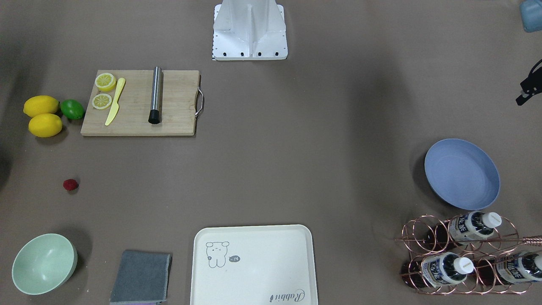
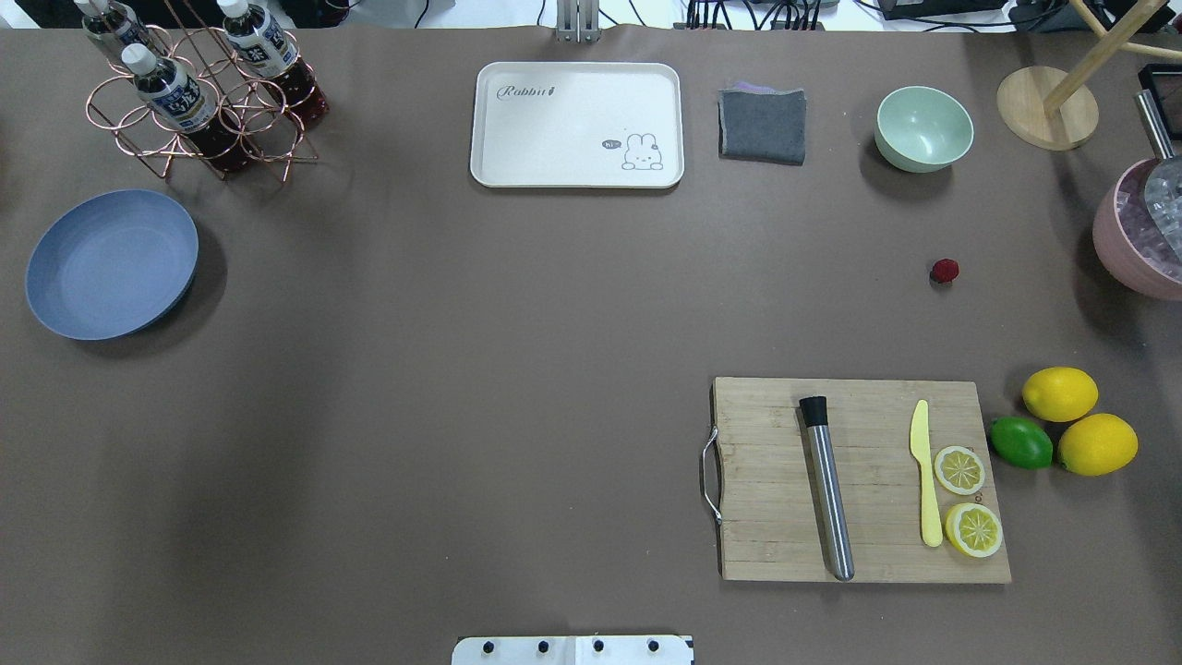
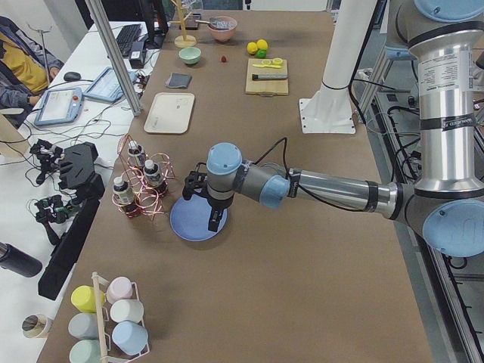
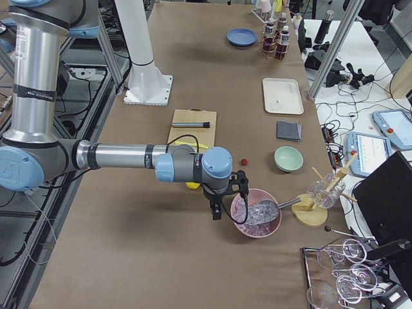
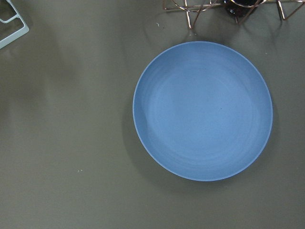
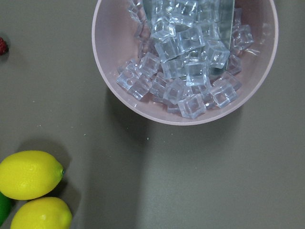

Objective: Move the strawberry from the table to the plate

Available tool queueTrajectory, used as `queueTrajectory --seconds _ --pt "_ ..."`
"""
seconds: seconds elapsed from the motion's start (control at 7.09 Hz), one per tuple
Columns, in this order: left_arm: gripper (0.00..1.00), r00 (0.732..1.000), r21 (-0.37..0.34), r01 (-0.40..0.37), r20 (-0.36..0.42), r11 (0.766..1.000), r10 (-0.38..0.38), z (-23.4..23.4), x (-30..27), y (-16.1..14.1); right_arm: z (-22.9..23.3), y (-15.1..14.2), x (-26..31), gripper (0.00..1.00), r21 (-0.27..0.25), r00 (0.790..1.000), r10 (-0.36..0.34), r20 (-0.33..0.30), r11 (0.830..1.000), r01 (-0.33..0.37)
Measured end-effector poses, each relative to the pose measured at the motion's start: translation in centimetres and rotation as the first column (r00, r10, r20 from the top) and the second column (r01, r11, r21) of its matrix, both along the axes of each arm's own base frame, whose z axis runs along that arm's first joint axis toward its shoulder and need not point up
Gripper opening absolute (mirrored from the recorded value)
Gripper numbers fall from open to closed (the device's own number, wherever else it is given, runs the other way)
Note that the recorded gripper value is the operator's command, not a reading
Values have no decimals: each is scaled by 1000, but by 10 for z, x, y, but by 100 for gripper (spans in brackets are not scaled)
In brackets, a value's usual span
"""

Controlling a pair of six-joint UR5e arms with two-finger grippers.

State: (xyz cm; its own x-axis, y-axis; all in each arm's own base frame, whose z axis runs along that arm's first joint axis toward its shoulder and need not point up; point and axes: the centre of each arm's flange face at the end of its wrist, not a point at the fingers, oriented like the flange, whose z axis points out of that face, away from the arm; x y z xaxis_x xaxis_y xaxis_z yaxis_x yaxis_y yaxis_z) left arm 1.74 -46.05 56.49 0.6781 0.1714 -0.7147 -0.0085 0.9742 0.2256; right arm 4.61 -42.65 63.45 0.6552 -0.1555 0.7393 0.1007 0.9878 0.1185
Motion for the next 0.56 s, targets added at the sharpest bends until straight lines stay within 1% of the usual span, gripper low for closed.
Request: queueTrajectory --seconds 0.14,0.28,0.42,0.56 --pt "97 1000 1 -7 13 1000 7 12 11 -19 -11 -9 -17 100 -13 999 4 35 1000 -3" --pt "96 1000 8 -21 18 1000 21 27 25 -42 -23 -18 -39 100 -18 998 8 56 1000 -7" --pt "93 999 14 -40 18 999 40 41 42 -65 -31 -24 -59 100 2 997 4 72 1000 -4" --pt "89 998 20 -57 13 998 57 55 62 -84 -37 -25 -70 100 38 996 -6 85 999 2"
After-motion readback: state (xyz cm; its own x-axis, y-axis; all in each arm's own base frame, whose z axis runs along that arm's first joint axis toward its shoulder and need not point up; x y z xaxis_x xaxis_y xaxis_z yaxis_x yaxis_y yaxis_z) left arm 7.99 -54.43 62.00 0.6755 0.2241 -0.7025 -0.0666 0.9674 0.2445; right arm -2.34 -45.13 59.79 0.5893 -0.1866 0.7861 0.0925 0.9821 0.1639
